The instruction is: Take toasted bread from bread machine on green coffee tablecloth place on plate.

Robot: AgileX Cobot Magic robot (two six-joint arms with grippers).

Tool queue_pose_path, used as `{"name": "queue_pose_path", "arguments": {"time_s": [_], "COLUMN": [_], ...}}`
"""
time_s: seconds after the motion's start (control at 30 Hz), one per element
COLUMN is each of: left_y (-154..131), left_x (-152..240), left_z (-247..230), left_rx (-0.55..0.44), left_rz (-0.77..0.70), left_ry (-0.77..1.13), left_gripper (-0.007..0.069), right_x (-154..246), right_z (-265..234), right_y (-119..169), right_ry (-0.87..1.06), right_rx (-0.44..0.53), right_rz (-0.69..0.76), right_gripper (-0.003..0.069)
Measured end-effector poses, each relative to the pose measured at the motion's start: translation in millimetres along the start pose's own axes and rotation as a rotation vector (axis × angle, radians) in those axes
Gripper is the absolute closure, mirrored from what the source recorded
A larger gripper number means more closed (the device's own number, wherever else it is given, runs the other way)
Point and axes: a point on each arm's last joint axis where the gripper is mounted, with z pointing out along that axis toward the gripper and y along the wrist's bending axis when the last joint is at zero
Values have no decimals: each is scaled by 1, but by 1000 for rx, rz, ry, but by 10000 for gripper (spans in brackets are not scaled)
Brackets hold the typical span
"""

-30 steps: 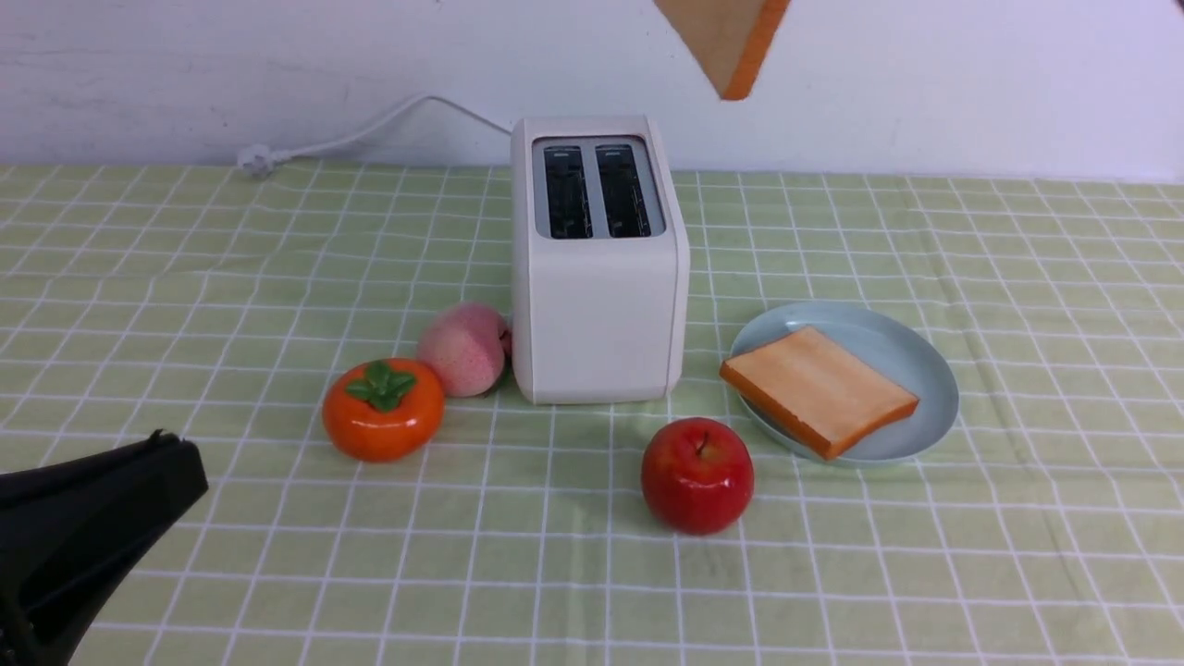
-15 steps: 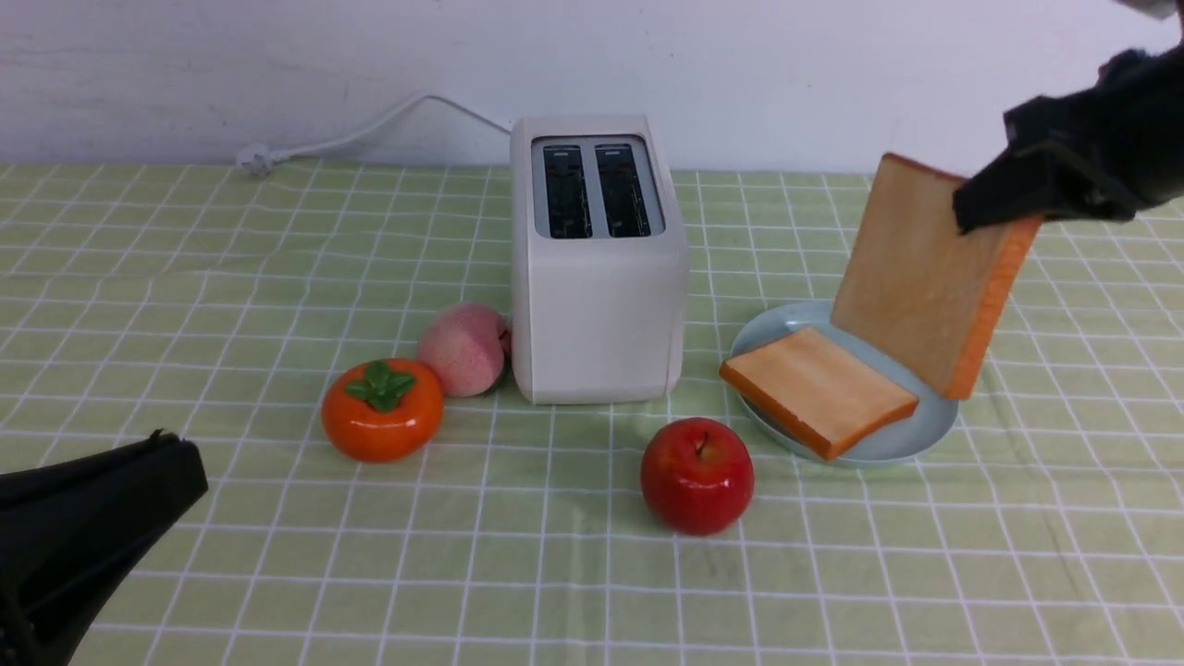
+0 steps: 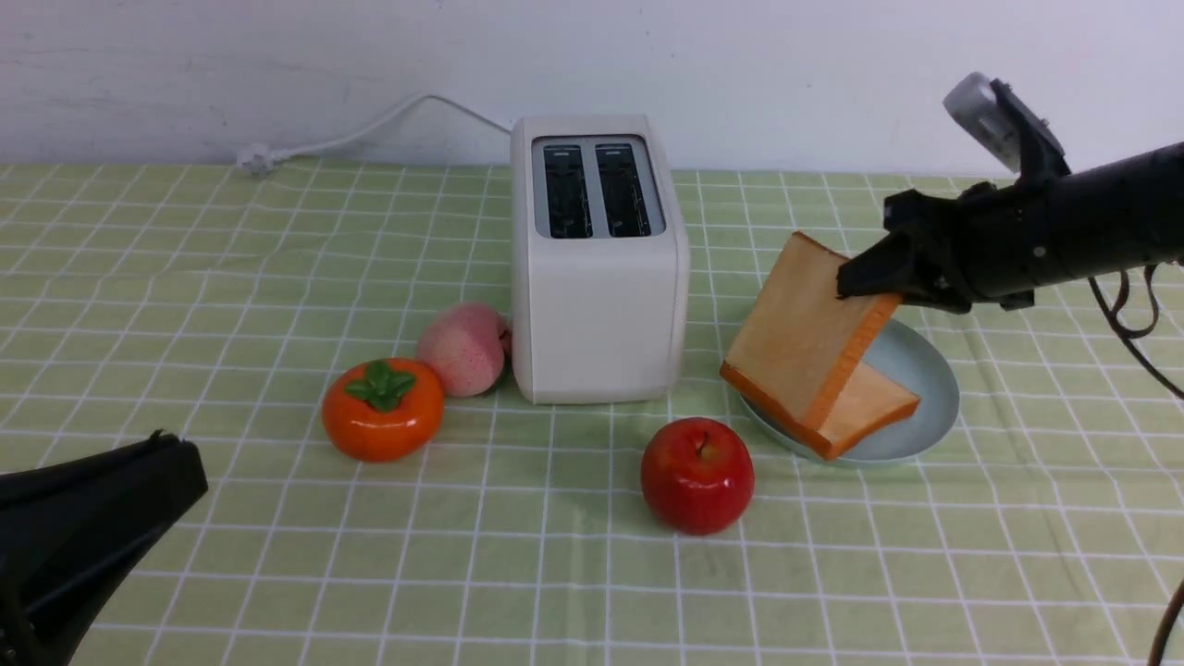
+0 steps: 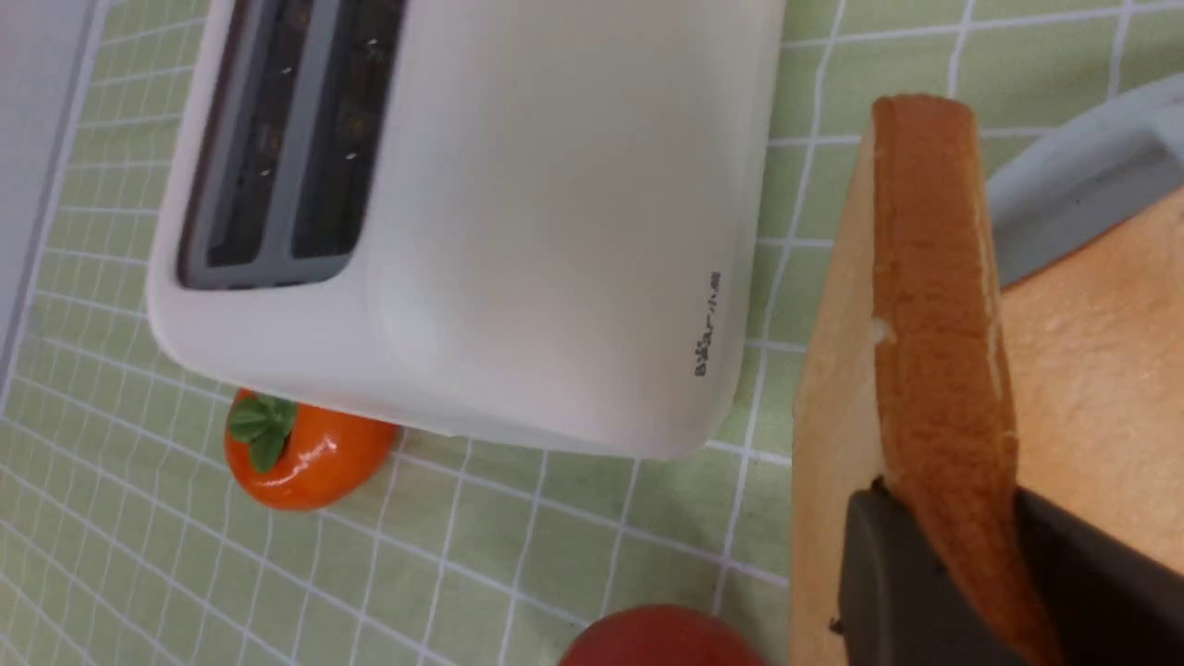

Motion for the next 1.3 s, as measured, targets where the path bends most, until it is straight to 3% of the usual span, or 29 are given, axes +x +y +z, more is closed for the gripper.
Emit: {"name": "queue_pose_path", "arguments": {"time_s": [0.3, 0.57, 0.73, 0.83, 1.0, 1.1, 1.13, 1.17, 1.3], "left_y": [1, 1, 1, 1, 2, 2, 2, 2, 1], "left_x": [1, 1, 1, 1, 1, 1, 1, 1, 0], "left_z": [0, 0, 0, 0, 0, 0, 0, 0, 0], "left_rx": [-14, -15, -16, -16, -17, -18, -20, -20, -16], "left_rz": [-1, -1, -1, -1, 1, 2, 2, 2, 29], "left_ry": [12, 13, 13, 14, 14, 14, 16, 16, 3], "left_gripper": [633, 627, 627, 627, 624, 621, 620, 620, 617], "right_x": [-3, -3, 0, -2, -9, -3, 2, 5, 36], "right_z": [11, 10, 3, -11, -56, -86, -109, -115, -171], "right_y": [-15, -22, -34, -34, 0, 26, 48, 53, 99], "right_ry": [-48, -44, 32, 42, -32, -48, -44, -42, -6], "right_rx": [57, 133, 249, 312, 340, 312, 286, 279, 218], "right_rz": [25, -53, -203, -263, -321, -335, -358, -363, -439], "right_gripper": [538, 360, 223, 195, 207, 256, 304, 317, 480]}}
